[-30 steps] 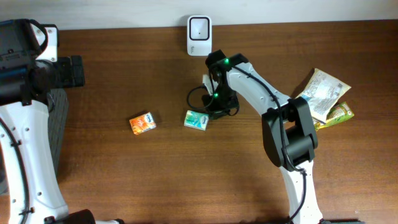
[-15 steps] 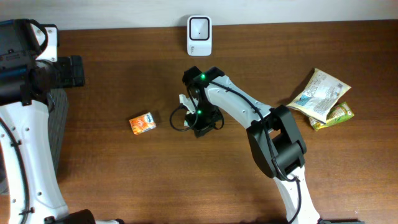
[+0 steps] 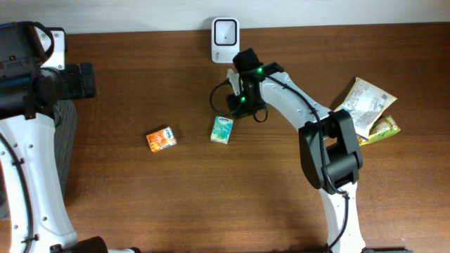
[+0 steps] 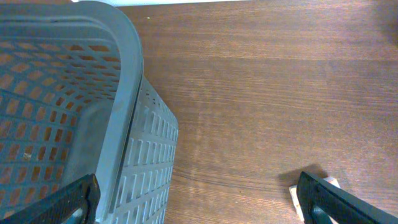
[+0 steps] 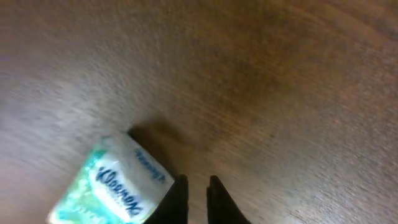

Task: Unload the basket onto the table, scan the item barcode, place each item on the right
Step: 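Grasp the green Kleenex tissue pack with the right gripper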

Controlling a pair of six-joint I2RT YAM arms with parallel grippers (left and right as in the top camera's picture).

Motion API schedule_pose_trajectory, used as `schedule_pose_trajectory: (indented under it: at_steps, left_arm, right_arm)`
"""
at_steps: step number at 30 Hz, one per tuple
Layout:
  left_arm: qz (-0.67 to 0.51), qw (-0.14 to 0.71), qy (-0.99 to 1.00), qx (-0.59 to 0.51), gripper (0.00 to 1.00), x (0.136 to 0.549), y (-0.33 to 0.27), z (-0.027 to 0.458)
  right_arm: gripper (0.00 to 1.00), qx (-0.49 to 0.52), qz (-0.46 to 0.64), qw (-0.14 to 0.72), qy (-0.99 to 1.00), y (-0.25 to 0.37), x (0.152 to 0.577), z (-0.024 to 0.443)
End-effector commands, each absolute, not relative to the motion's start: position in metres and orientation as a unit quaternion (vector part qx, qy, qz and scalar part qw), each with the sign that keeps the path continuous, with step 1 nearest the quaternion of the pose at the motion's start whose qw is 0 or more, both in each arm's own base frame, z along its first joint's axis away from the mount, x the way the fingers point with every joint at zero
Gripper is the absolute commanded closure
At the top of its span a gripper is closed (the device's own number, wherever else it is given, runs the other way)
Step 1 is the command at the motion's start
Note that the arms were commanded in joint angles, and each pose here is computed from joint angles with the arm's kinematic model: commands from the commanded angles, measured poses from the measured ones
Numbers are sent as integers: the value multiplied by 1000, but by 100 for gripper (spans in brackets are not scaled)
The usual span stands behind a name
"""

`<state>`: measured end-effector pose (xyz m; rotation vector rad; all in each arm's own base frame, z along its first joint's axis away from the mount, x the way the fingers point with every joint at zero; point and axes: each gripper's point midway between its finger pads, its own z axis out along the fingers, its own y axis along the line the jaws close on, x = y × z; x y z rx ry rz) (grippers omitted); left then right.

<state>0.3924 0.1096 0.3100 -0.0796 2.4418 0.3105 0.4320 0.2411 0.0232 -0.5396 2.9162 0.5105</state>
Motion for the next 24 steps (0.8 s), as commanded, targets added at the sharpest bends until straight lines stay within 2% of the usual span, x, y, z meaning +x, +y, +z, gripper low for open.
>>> schedule_pose_trajectory:
  at_steps: [1, 3, 4, 8, 11, 20, 24]
  left_arm:
    - [124, 331, 935, -27, 1, 392, 113, 310]
    - [124, 331, 935, -27, 1, 392, 113, 310]
    - [124, 331, 935, -27, 1, 392, 113, 310]
    - [124, 331, 935, -27, 1, 392, 113, 310]
    - [124, 331, 935, -27, 1, 392, 113, 310]
    - [124, 331, 935, -27, 1, 392, 113, 310]
    - [124, 331, 935, -27, 1, 392, 113, 310]
  right_arm:
    - [64, -140, 234, 31, 961, 245, 422, 49]
    - [48, -98, 243, -3, 965, 233, 416, 56]
    - [44, -85, 252, -17, 964, 229, 412, 58]
    - [42, -58, 288, -57, 954, 221, 400, 61]
    - [49, -37, 287, -62, 955, 228, 398, 49]
    - [62, 15, 265, -62, 962, 246, 387, 6]
    - [77, 14, 268, -50, 962, 254, 388, -2]
